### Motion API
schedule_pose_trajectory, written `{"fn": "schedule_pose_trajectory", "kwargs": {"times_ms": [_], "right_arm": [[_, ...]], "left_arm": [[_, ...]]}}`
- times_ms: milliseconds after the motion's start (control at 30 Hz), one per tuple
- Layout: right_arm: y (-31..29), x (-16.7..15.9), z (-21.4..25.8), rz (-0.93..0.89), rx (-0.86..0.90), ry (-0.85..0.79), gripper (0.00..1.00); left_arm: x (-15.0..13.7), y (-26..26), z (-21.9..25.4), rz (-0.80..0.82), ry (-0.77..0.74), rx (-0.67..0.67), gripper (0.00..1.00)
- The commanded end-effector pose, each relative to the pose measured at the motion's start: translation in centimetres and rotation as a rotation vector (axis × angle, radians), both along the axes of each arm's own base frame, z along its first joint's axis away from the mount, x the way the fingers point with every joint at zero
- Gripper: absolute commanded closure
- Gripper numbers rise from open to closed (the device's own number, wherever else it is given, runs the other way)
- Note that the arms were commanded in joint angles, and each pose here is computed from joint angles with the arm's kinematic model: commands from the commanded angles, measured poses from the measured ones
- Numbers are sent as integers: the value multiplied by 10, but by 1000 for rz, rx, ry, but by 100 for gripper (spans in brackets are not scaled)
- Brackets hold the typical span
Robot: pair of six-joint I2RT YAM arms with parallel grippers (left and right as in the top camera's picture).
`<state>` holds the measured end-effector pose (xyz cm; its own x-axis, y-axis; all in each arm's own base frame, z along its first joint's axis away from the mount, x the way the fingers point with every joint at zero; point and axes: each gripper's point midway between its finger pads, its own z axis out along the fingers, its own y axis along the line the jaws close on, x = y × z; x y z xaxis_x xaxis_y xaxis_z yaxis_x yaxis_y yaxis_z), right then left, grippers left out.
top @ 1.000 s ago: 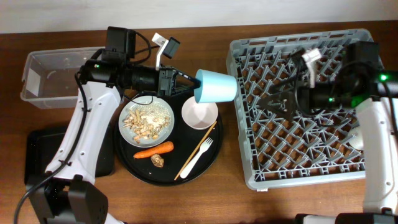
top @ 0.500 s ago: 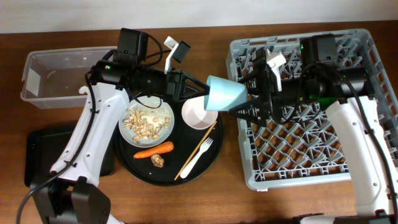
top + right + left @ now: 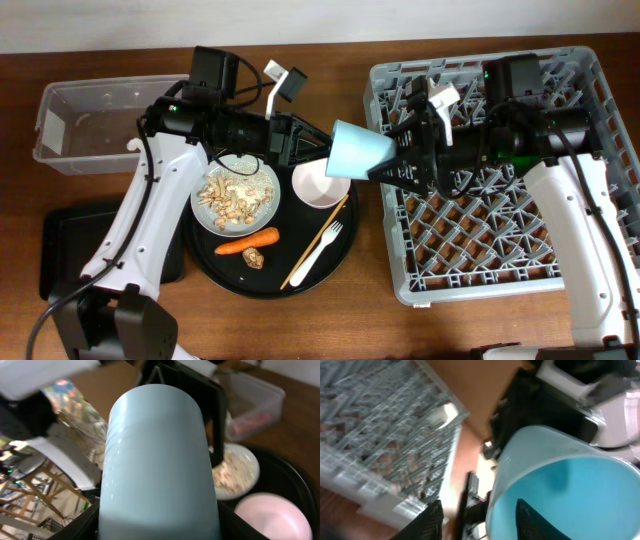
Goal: Sort waste into correct bins and load items into the dishwasher rack
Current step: 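Hand the blue cup from left gripper to right gripper, then place the blue cup upside down in the rack with right gripper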
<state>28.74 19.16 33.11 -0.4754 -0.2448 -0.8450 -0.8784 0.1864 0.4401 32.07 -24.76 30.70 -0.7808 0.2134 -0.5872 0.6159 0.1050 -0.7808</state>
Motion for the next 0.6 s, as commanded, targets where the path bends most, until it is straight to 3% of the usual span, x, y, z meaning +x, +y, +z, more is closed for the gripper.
{"fn": "schedule_pose_trajectory", "kwargs": {"times_ms": [0,100,233,367,567], "right_arm": [[-24,25,-43,-203,-270,103,54],[-77,53,-74,-528,-535,209,58],[-141,68,-74,-838,-663,290,59],[-220,73,-68,-1160,-744,351,59],[-318,57,-83,-1480,-744,530,61]], "left_arm": [[24,24,-57,179,-3,349,52],[36,80,-108,371,57,734,52],[38,134,-130,535,133,991,52],[38,148,-132,566,153,1024,52],[38,148,-132,566,153,1024,52]]}}
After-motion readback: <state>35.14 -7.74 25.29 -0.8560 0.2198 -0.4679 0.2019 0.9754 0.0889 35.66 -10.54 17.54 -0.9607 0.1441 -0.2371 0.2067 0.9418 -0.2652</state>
